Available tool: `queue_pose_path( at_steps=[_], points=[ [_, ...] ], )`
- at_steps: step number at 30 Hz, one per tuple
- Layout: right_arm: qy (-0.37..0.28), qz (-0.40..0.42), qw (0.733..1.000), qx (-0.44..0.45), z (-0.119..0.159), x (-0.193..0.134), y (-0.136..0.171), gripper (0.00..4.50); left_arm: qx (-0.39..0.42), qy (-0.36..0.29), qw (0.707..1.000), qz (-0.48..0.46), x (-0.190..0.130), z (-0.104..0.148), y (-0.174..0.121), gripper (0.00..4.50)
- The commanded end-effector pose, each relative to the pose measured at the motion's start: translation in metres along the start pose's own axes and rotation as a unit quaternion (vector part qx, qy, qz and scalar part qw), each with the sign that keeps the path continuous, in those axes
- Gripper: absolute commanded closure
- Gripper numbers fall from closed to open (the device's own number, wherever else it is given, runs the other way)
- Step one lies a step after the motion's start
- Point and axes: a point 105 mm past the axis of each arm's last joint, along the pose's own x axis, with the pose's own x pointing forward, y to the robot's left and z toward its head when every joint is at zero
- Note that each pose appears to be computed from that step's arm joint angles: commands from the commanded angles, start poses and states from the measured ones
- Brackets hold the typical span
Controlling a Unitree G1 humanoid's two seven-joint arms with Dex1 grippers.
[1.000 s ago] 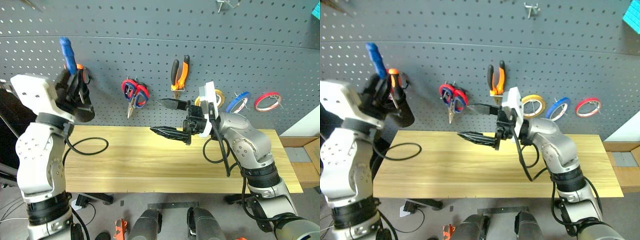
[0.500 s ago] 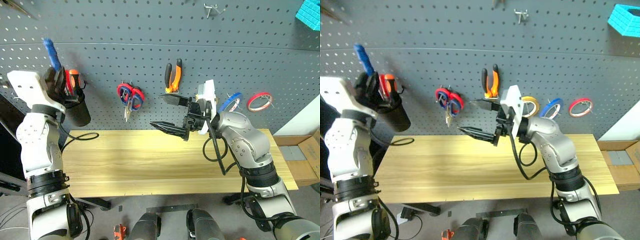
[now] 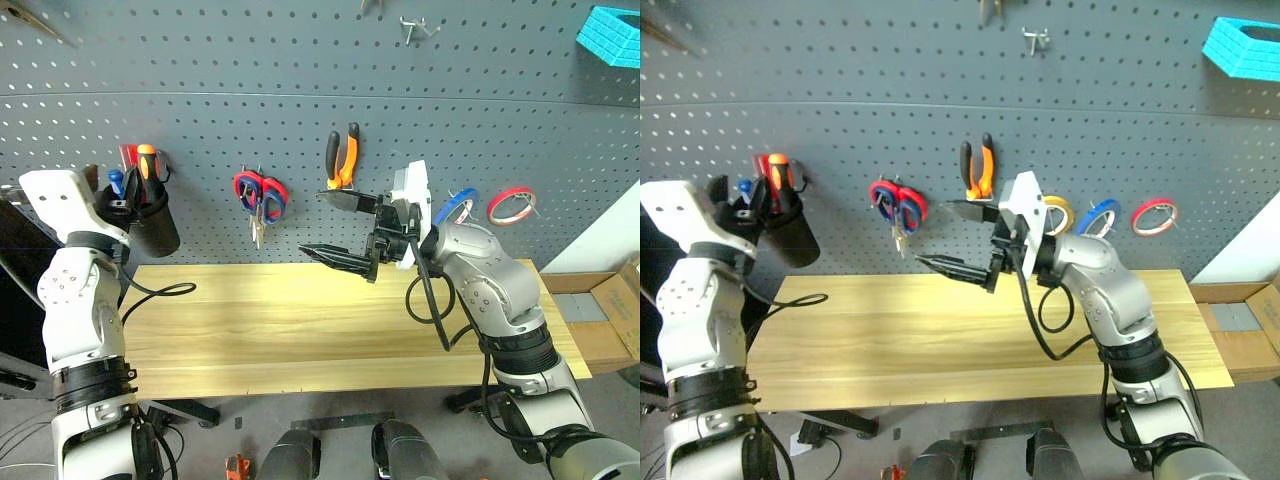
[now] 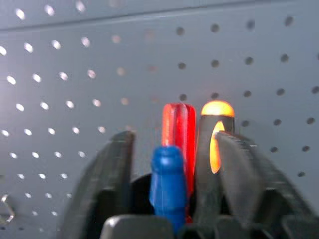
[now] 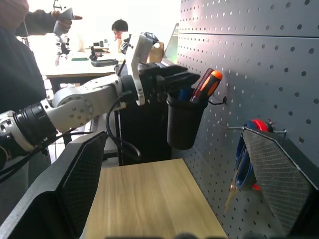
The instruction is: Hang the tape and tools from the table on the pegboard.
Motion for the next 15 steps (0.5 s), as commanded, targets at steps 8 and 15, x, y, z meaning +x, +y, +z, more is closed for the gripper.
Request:
queue_pose_path(
  at_steps=[8, 15],
  points=[
    [0.043, -0.009, 0.997, 0.062, -0.02, -0.047, 0.0, 0.0, -0.011, 0.021, 0.953, -0.304, -0.043, 0.046, -0.099, 0.08],
    [0.066, -0.173, 0.979, 0.082, -0.057, -0.089, -0.023, 0.0, -0.043, 0.134, 0.949, -0.282, -0.073, -0.017, -0.107, 0.08]
  ],
)
